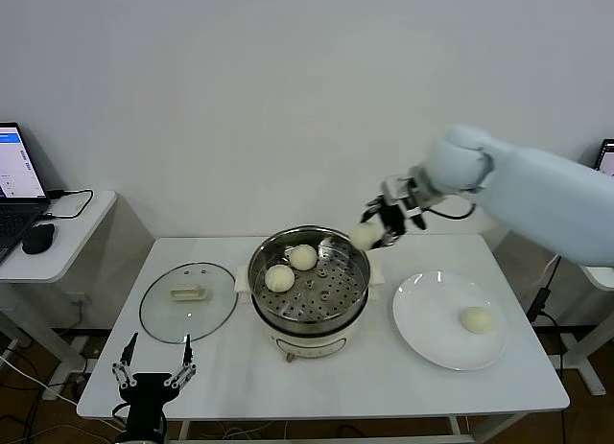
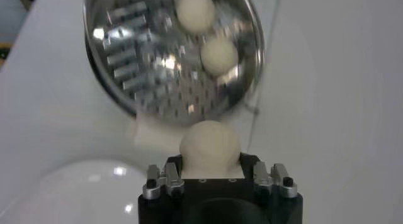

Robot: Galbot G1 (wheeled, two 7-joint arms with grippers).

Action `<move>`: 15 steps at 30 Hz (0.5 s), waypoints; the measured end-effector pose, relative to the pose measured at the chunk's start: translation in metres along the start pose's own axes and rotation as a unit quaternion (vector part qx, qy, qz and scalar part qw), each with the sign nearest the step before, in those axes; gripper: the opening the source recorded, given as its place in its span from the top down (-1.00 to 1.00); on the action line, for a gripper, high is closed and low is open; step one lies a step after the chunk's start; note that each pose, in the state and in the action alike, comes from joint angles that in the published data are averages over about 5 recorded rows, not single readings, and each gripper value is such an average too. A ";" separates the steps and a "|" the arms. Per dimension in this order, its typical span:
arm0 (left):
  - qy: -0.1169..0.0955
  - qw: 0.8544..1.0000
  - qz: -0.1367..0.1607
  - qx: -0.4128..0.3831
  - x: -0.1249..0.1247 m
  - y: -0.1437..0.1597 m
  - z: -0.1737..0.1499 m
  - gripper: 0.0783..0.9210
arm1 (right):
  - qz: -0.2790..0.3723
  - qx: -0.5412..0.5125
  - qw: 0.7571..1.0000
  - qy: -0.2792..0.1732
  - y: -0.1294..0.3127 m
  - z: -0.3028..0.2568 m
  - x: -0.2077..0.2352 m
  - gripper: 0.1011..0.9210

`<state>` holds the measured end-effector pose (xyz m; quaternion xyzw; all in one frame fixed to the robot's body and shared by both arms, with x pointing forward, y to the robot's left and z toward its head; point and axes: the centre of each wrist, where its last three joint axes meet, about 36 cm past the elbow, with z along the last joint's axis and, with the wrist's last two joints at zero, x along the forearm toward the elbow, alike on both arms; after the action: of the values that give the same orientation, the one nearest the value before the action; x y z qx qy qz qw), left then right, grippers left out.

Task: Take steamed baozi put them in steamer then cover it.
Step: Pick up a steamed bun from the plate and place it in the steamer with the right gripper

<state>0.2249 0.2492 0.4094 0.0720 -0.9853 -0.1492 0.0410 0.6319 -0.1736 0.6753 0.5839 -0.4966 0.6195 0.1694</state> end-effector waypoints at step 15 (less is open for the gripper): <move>0.001 1.000 -0.013 0.005 -0.002 0.001 0.001 -0.77 | -0.063 0.204 0.976 -0.043 -0.009 -0.055 -0.082 -0.18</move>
<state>0.2267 0.2509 0.4084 0.0856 -0.9850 -0.1445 0.0393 0.6301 -0.0944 0.6160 0.6625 -0.3291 0.6699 0.0638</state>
